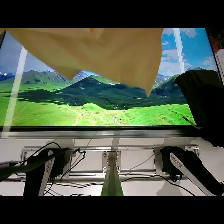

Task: Fold the clothes and pants, and hang the long-sleeved shirts on hangers.

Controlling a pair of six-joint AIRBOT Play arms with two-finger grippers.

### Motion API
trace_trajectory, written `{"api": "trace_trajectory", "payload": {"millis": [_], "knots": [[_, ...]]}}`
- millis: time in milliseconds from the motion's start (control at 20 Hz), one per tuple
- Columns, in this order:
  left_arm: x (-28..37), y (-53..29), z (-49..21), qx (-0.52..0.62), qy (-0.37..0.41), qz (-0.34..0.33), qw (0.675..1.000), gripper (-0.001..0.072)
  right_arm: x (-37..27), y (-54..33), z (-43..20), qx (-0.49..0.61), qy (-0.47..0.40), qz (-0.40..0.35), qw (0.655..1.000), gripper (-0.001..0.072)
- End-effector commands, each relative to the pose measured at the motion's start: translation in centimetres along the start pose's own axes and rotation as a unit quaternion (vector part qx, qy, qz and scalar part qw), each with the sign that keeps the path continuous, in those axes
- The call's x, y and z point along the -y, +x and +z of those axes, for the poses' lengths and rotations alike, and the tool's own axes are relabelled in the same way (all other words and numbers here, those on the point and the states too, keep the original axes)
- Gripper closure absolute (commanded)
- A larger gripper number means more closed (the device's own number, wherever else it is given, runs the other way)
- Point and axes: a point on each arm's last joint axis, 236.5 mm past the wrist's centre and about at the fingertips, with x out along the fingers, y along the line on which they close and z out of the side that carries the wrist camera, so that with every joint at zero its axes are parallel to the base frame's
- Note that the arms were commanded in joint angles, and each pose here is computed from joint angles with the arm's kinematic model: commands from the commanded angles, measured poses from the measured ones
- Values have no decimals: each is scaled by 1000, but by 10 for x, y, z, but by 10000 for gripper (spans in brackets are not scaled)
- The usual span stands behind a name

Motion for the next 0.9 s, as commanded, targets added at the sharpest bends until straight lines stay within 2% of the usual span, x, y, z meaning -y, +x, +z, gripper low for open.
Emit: {"api": "trace_trajectory", "payload": {"millis": [0, 150, 250, 400, 550, 700, 850], "knots": [[-8, -9, 25, 44, 2, 19, 999, 698, -24, -24, -13, -35, 9, 32, 999, 699], [5, 30, -54, -74, -9, -20, 997, 698, -26, -20, -78, -162, 22, 50, 985, 699], [23, 57, -140, -192, -27, -66, 979, 697, -22, -11, -126, -233, 48, 58, 970, 699], [77, 98, -252, -292, -21, -143, 946, 698, 5, 27, -194, -274, 103, 36, 955, 699], [159, 133, -324, -301, -27, -191, 934, 698, 51, 75, -252, -257, 150, -20, 955, 699], [223, 165, -336, -225, -40, -183, 956, 697, 94, 113, -278, -213, 173, -72, 959, 699], [281, 157, -365, -235, -77, -204, 947, 697, 119, 138, -305, -210, 181, -99, 956, 698]]}}
